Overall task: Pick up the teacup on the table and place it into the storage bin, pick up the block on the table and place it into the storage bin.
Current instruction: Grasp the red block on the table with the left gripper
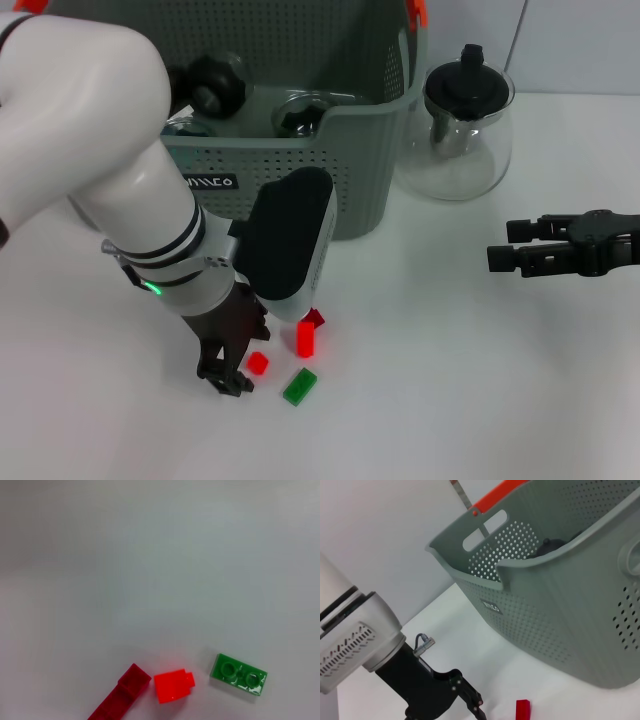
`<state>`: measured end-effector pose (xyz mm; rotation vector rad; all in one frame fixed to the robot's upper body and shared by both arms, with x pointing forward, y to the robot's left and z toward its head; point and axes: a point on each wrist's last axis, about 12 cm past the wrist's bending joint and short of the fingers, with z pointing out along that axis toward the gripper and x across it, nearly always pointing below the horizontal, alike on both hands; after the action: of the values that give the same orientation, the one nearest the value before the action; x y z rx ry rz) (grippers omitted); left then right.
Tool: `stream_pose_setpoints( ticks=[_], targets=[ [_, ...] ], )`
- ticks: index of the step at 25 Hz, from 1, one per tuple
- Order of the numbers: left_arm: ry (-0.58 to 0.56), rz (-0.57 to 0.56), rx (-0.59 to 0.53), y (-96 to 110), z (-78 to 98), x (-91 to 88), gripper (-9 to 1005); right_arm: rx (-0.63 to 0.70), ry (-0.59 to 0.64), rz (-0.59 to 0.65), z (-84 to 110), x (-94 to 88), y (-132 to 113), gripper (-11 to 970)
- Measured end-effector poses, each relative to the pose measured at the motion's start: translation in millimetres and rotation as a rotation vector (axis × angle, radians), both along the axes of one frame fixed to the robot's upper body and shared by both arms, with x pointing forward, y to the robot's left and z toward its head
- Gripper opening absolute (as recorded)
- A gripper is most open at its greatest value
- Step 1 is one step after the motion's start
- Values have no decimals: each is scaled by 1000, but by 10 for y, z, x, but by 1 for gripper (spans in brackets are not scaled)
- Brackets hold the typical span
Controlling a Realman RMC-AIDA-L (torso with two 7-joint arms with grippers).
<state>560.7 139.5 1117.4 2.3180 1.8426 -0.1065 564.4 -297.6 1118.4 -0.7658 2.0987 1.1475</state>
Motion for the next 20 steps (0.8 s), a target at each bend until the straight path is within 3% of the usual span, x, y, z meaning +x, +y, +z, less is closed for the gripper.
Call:
stream_pose_setpoints(
  ticks=[3, 14, 20],
  targets=[
    [-5, -3, 0, -18, -19, 12, 753, 0, 0, 0, 1, 0, 0, 945],
    [0, -27, -4, -66, -40, -19, 368, 0, 0, -1, 1, 0, -4, 946],
    [9, -22, 0, -50, -54, -35, 332, -2, -3, 0, 2, -1, -9, 945]
  ],
)
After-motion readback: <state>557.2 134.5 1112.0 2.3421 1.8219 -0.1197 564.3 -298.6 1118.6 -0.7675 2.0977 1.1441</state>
